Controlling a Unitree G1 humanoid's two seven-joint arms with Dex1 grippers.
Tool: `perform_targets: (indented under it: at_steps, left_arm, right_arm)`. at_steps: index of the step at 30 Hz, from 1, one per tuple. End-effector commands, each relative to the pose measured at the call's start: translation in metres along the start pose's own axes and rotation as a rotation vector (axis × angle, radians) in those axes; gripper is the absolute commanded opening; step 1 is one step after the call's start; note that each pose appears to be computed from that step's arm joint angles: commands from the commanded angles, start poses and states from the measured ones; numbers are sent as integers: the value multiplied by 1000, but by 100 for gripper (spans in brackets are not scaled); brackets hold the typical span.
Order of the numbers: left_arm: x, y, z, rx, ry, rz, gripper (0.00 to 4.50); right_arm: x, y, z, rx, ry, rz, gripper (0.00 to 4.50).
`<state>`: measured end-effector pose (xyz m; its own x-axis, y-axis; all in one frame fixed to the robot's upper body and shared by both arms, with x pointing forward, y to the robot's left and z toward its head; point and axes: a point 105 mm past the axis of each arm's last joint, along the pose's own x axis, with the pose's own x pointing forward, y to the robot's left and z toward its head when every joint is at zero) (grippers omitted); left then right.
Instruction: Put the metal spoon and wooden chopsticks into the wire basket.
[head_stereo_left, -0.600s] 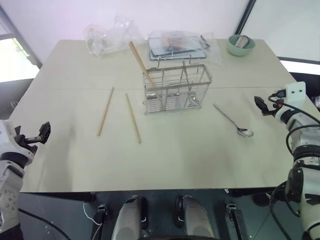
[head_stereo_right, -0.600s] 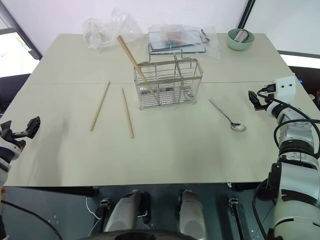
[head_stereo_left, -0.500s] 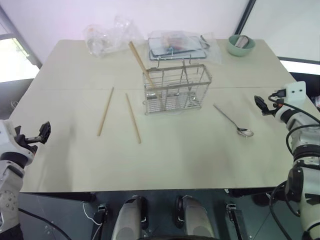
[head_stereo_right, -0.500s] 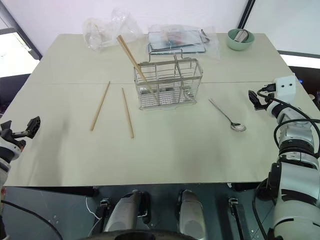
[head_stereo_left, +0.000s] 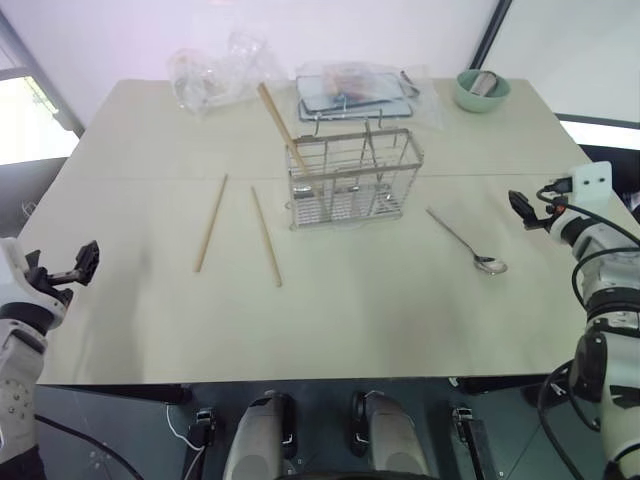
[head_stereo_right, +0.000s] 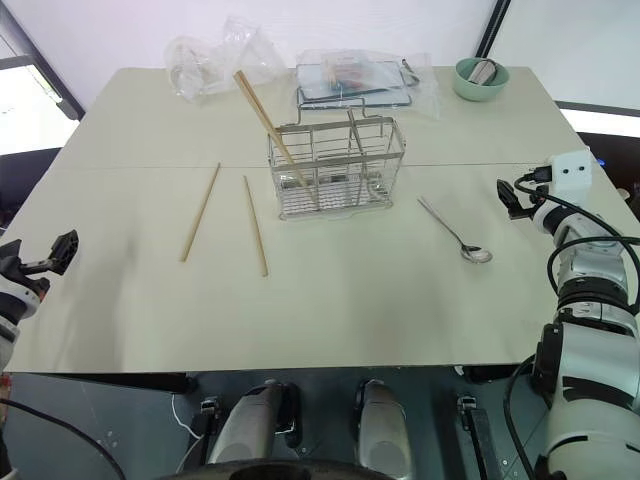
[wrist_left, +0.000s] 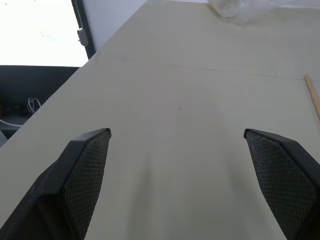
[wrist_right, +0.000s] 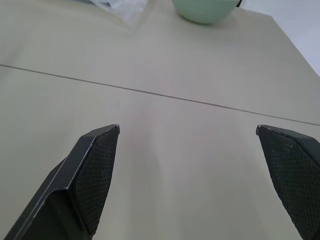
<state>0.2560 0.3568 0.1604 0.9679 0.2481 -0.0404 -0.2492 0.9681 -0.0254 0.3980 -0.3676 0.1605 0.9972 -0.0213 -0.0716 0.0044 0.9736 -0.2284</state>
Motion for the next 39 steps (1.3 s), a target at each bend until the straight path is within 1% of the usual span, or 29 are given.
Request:
perform_targets:
  at_steps: [1, 5, 7, 9, 11, 13, 14, 15, 18, 20, 22, 25, 30, 32, 35, 39]
  left_arm:
    - [-1, 2, 20, 29, -70, 9, 448]
    - [1, -8, 31, 20, -97, -39, 448]
    - [5, -19, 45, 26, -133, -92, 448]
    - [6, -32, 61, -19, -169, -166, 448]
    - [3, -69, 86, -48, -203, -375, 448]
    - [-8, -109, 101, -41, -193, -606, 448]
    - [-16, -127, 105, -23, -175, -712, 448]
    - [-27, -146, 106, 17, -145, -833, 448]
    - [-55, -183, 98, 137, -55, -1095, 448]
    - [-69, -198, 91, 189, 0, -1225, 448]
    - [-77, -211, 86, 215, 27, -1311, 448]
    - [-83, -223, 82, 244, 46, -1389, 448]
    - [-85, -230, 79, 277, 51, -1450, 448]
    - [-85, -231, 80, 281, 46, -1454, 448]
    - [-83, -231, 82, 291, 33, -1452, 448]
    - [-80, -230, 84, 297, 23, -1441, 448]
  right_arm:
    - [-1, -13, 24, -21, -53, -23, 450]
    - [-1, -17, 45, -32, -72, 16, 450]
    - [-1, -11, 54, -48, -72, 90, 450]
    - [-1, -5, 62, -63, -66, 158, 450]
    - [-1, 7, 72, -82, -19, 280, 450]
    - [-3, 22, 75, -99, 45, 405, 450]
    - [-5, 29, 75, -104, 85, 462, 450]
    - [-7, 36, 72, -105, 138, 521, 450]
    - [-15, 53, 67, -125, 246, 643, 450]
    - [-19, 61, 61, -170, 302, 701, 450]
    - [-20, 64, 52, -184, 351, 704, 450]
    - [-22, 67, 38, -159, 409, 696, 450]
    - [-29, 76, 11, -103, 502, 703, 450]
    - [-31, 79, 1, -102, 520, 697, 450]
    - [-31, 90, -5, -24, 517, 717, 450]
    - [-28, 99, -15, -29, 539, 709, 450]
